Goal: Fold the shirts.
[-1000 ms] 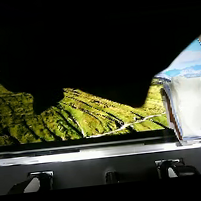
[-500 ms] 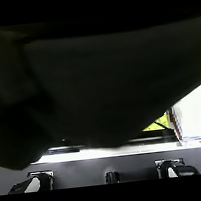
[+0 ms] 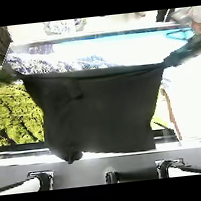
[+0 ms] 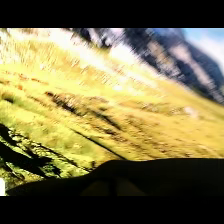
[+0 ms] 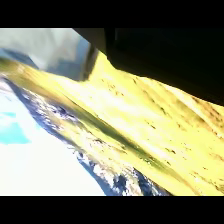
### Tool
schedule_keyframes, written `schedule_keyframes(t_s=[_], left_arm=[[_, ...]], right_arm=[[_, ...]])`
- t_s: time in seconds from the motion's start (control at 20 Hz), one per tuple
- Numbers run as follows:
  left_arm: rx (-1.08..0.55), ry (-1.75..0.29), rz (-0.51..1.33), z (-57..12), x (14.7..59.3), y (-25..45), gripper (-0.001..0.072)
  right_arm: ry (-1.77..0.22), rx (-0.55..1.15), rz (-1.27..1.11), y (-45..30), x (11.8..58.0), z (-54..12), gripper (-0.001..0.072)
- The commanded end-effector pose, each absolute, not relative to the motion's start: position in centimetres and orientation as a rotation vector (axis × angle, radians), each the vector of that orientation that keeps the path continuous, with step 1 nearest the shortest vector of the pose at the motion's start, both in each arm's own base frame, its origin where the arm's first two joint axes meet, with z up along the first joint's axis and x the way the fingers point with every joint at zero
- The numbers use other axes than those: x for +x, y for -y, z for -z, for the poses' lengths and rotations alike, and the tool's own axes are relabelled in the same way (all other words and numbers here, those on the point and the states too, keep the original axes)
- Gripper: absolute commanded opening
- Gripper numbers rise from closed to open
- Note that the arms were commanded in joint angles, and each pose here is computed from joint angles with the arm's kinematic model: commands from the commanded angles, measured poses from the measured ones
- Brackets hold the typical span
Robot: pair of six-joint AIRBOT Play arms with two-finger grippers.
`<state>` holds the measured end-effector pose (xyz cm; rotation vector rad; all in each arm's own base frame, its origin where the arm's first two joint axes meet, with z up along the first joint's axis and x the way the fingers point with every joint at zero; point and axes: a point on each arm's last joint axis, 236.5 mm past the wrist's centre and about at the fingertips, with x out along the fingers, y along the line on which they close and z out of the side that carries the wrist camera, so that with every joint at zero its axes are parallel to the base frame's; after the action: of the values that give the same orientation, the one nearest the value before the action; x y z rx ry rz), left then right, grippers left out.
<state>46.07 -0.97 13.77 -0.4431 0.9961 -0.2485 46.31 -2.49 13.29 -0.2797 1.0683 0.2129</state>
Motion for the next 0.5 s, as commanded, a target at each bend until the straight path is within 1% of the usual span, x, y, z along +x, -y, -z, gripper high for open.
schedule_keyframes(t_s=[0.0,0.1,0.25,0.35,0.45], left_arm=[[-0.494,-1.061,0.222,-2.9,51.5,1.8,0.0027],[-0.528,-1.004,0.202,-1.1,55.0,1.7,0.0027],[-0.540,-0.873,0.179,-1.5,59.3,1.0,0.0028],[-0.501,-0.828,0.189,-2.6,60.4,0.7,0.0028],[-0.475,-0.823,0.213,-4.0,60.3,0.2,0.0027]], right_arm=[[-1.085,-0.115,-0.226,1.1,53.7,-1.9,0.0039],[-0.966,-0.051,-0.209,0.6,57.5,-0.5,0.0040],[-0.766,-0.005,-0.153,1.1,61.9,-2.3,0.0040],[-0.701,-0.027,-0.129,1.8,63.0,-4.0,0.0040],[-0.716,-0.087,-0.125,2.4,62.7,-4.9,0.0040]])
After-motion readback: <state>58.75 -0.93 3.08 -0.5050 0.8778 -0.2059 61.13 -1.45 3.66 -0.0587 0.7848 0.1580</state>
